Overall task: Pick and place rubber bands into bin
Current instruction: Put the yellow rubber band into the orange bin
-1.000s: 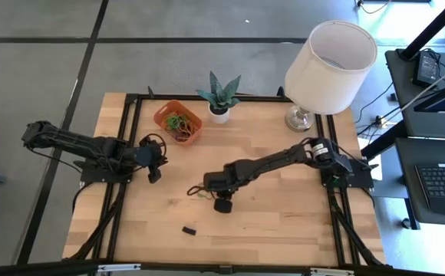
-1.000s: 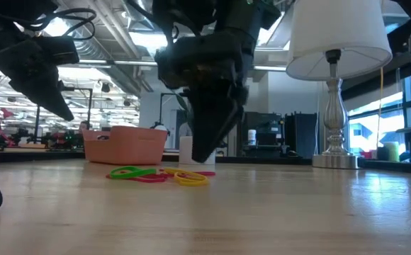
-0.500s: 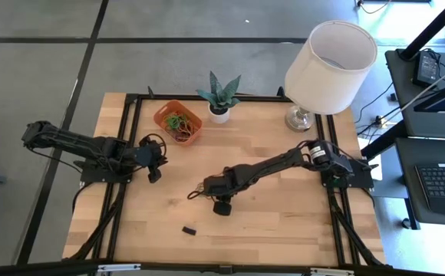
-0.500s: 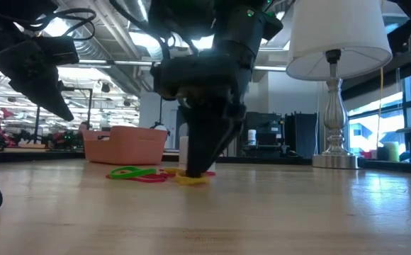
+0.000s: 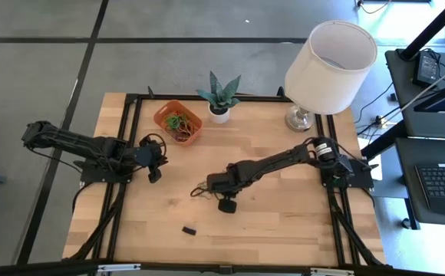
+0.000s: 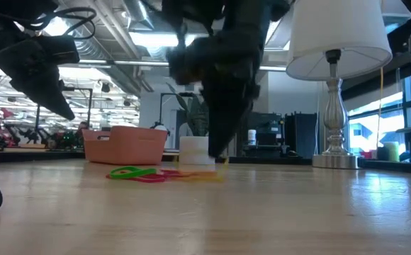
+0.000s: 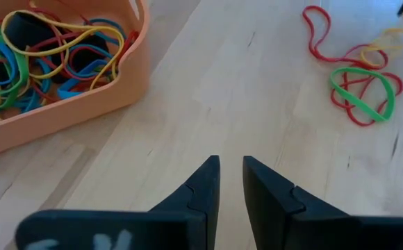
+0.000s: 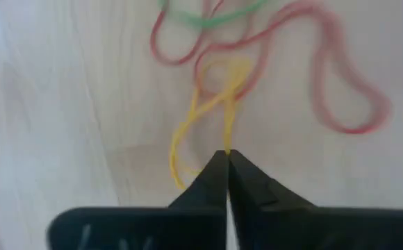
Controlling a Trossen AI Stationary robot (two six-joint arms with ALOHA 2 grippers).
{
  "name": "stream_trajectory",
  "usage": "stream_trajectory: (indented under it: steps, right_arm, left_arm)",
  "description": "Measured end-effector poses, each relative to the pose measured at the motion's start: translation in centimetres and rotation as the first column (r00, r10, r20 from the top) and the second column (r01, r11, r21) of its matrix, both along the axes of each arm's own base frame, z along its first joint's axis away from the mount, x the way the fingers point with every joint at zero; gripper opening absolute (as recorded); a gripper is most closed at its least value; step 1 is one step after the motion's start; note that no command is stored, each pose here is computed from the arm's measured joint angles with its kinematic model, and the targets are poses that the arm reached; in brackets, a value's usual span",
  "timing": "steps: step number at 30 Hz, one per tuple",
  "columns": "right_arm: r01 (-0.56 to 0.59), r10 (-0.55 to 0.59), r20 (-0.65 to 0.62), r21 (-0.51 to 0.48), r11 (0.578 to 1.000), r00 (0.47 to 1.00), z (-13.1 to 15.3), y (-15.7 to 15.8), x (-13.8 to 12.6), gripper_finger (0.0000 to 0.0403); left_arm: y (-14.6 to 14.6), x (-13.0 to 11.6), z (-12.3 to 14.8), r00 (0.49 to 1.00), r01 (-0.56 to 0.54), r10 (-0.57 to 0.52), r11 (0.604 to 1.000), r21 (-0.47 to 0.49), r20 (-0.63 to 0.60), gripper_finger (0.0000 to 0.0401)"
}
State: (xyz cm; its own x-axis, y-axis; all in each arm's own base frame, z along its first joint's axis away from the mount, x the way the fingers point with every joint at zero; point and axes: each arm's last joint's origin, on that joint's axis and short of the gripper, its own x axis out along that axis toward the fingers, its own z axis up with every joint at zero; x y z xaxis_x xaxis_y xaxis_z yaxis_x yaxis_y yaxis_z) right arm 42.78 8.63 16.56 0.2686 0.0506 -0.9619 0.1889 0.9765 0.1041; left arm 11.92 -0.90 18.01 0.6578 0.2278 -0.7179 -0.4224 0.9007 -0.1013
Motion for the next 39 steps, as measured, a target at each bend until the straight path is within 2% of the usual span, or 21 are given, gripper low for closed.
stream_trajectory:
  steps: [11,19,24,27,32,39]
  right_arm:
    - [0.044,-0.015,0.204,-0.14,0.989,0.979,7.8,-3.1,-1.5,0.0001]
    - [0.083,0.012,0.418,-0.209,0.974,0.908,12.0,-7.5,-1.3,0.0001]
    - [0.141,0.039,0.581,-0.261,0.955,0.813,13.5,-11.5,0.1,0.0]
    - [0.163,0.097,0.663,-0.319,0.933,0.742,14.4,-13.9,0.7,0.0]
    - [0.161,0.198,0.779,-0.357,0.92,0.594,16.0,-17.4,1.2,0.0]
    - [0.153,0.235,0.826,-0.357,0.921,0.512,14.5,-20.4,2.4,0.0]
  left_arm:
    - [0.1,0.0,0.0,1.0,-0.013,0.013,1.0,0.015,0.006,0.0059]
    - [0.2,0.0,0.1,0.999,-0.038,0.038,0.998,0.043,0.013,0.0059]
    - [0.2,0.1,0.2,0.998,-0.054,0.053,0.997,0.058,0.026,0.0059]
    - [0.2,0.2,0.3,0.996,-0.073,0.07,0.996,0.052,0.051,0.0059]
    - [0.3,0.4,0.6,0.989,-0.118,0.112,0.991,0.066,0.097,0.0059]
    - [1.2,0.6,0.8,0.974,-0.199,0.19,0.978,0.063,0.126,0.0059]
